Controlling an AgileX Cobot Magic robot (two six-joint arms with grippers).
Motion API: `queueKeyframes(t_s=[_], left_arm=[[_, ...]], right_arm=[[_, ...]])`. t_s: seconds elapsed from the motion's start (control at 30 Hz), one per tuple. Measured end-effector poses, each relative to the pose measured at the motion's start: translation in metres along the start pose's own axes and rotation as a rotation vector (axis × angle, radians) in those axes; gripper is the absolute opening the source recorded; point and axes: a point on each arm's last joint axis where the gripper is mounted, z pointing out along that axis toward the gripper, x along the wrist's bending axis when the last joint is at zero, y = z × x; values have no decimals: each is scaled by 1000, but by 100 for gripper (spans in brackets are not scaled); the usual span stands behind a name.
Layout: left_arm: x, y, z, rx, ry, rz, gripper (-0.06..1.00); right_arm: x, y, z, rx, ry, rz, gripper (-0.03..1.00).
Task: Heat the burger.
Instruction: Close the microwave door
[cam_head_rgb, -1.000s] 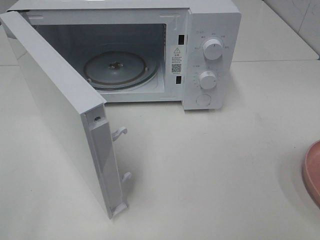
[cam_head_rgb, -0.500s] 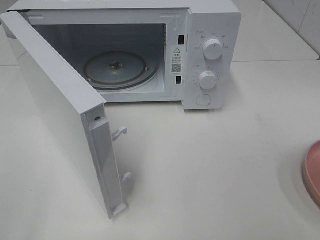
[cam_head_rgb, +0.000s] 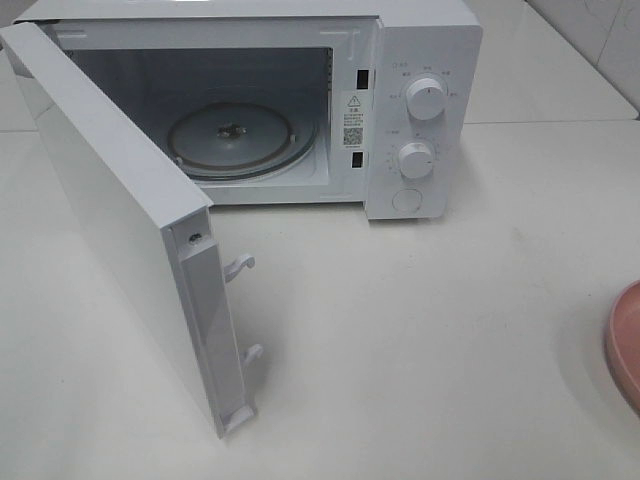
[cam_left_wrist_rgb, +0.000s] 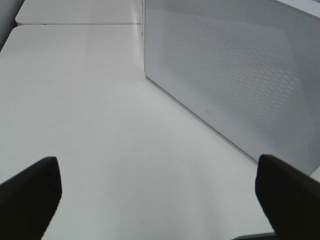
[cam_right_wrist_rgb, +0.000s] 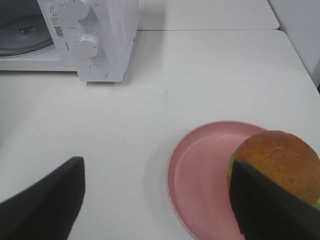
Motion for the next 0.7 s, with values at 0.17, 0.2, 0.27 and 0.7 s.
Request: queueKeyframes(t_s=[0.17,0.2,0.27,0.7], left_arm=[[0,0,0,0,0,0,97],[0,0,0,0,0,0,97],[0,0,0,0,0,0,97],[0,0,0,0,0,0,97]], right_arm=[[0,0,0,-1,0,-9,77],[0,0,0,-1,0,-9,77],[0,0,0,-1,0,-9,77],[0,0,0,-1,0,-10,76]])
